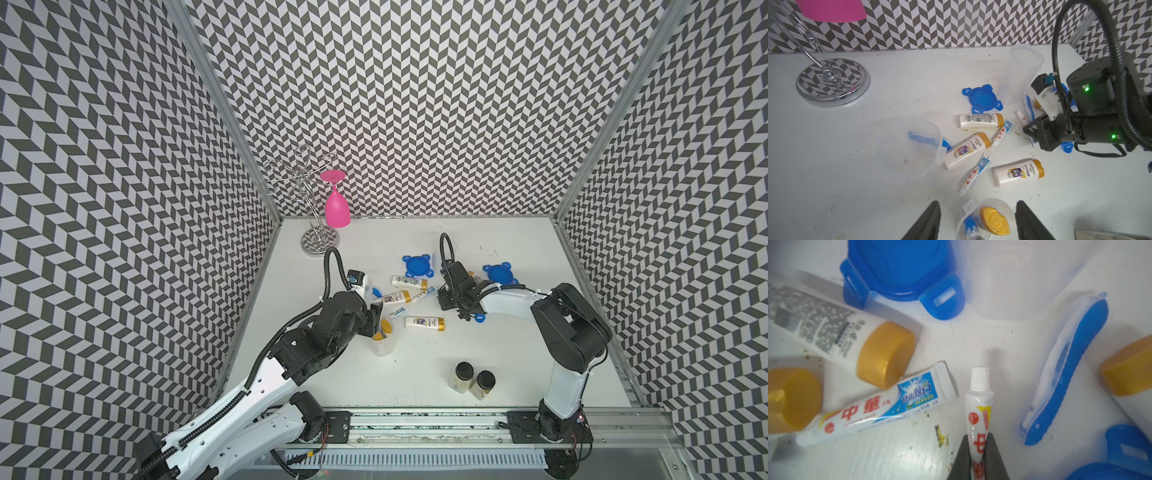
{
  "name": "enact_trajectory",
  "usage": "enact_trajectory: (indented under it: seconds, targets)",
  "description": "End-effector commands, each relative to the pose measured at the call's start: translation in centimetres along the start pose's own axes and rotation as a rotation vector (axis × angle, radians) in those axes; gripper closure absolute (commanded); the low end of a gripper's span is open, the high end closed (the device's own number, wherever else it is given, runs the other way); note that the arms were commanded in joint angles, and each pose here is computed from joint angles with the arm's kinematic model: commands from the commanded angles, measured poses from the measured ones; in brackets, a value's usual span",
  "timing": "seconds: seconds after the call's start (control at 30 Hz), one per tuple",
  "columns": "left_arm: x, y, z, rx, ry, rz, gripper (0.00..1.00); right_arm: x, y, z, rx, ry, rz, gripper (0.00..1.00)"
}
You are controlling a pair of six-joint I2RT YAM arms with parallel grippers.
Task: Pack away toiletry kits
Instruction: Pick up the toiletry item from the center of the board, then place the toiletry item into the container.
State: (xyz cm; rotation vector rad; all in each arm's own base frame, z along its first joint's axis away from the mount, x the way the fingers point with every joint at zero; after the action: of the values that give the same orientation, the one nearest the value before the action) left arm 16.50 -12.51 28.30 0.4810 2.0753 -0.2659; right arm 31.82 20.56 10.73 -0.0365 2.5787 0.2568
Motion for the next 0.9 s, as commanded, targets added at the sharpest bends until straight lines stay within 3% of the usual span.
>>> enact_trajectory:
  seconds: [0.0, 0.1, 0.23, 0.33, 0.57, 0.87]
  targets:
    - [-2.3, -0.5, -0.6, 0.139, -0.065, -0.014, 0.4, 1.6, -0.9, -1.8, -0.019, 0.043, -0.029, 0.92]
    - [-3.7, -1.0, -0.7, 0.206, -0.072, 0.002, 0.36, 0.4, -0.3, -5.2, -0.122, -0.071, -0.047, 0.93]
    - [-5.3, -1.3, -0.2, 0.3, -0.042, -0.043, 0.11, -1.2, 0.8, -11.7, -0.345, -0.285, -0.146, 0.91]
    - [-6.6, -1.7, -0.2, 0.418, -0.062, -0.115, 0.04, -1.2, 1.4, -15.7, -0.451, -0.419, -0.216, 0.91]
    - [-9.0, -2.3, 0.5, 0.53, -0.128, -0.225, 0.04, -0.2, 4.3, -20.5, -0.563, -0.486, -0.283, 0.93]
    - [-8.6, -3.1, 2.9, 0.549, -0.129, -0.206, 0.1, 0.7, 8.2, -23.1, -0.715, -0.481, -0.267, 0.93]
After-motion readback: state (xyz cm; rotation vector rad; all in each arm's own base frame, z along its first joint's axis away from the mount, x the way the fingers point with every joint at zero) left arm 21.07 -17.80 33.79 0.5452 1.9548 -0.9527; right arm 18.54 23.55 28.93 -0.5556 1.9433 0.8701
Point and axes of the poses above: each gripper's point midway between its finger pads, its own z axis out along the fingers, its own y axis along the line the jaws close on, x = y × z, the point moved 10 cm from there along -z, back along the fingers, and after that the axes turned 13 degrees about z, right-handed, at the moved point
